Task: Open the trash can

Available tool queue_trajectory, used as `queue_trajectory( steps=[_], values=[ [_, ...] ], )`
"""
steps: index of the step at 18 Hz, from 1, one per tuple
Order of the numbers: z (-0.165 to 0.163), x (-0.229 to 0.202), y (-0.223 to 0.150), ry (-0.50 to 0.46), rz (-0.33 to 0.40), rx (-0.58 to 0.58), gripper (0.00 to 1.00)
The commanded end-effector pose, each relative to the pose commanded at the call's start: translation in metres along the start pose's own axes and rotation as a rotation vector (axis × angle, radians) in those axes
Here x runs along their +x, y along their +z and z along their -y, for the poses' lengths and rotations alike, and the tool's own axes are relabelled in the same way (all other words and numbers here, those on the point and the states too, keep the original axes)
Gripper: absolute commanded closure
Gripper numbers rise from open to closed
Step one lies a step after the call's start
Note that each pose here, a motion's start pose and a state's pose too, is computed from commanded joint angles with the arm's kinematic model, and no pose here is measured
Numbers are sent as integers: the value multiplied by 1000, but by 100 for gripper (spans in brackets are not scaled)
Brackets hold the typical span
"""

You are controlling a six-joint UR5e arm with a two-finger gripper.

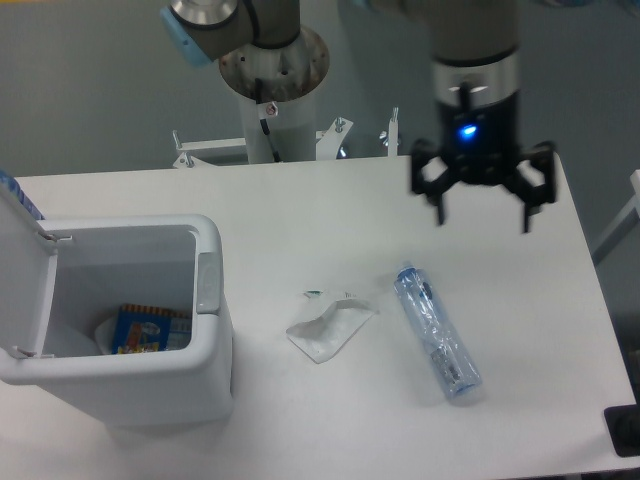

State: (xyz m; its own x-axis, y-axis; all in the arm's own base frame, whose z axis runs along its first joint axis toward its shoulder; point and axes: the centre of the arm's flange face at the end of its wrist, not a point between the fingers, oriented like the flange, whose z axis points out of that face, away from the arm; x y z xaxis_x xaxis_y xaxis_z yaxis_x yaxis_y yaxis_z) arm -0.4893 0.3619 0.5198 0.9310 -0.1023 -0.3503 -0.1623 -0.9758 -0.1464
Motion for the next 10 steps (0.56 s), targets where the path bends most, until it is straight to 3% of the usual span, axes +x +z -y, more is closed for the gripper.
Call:
queue_trajectory(
  steps=[10],
  values=[
    [-24, 4, 10, -2, -16, -54, 0]
  ],
)
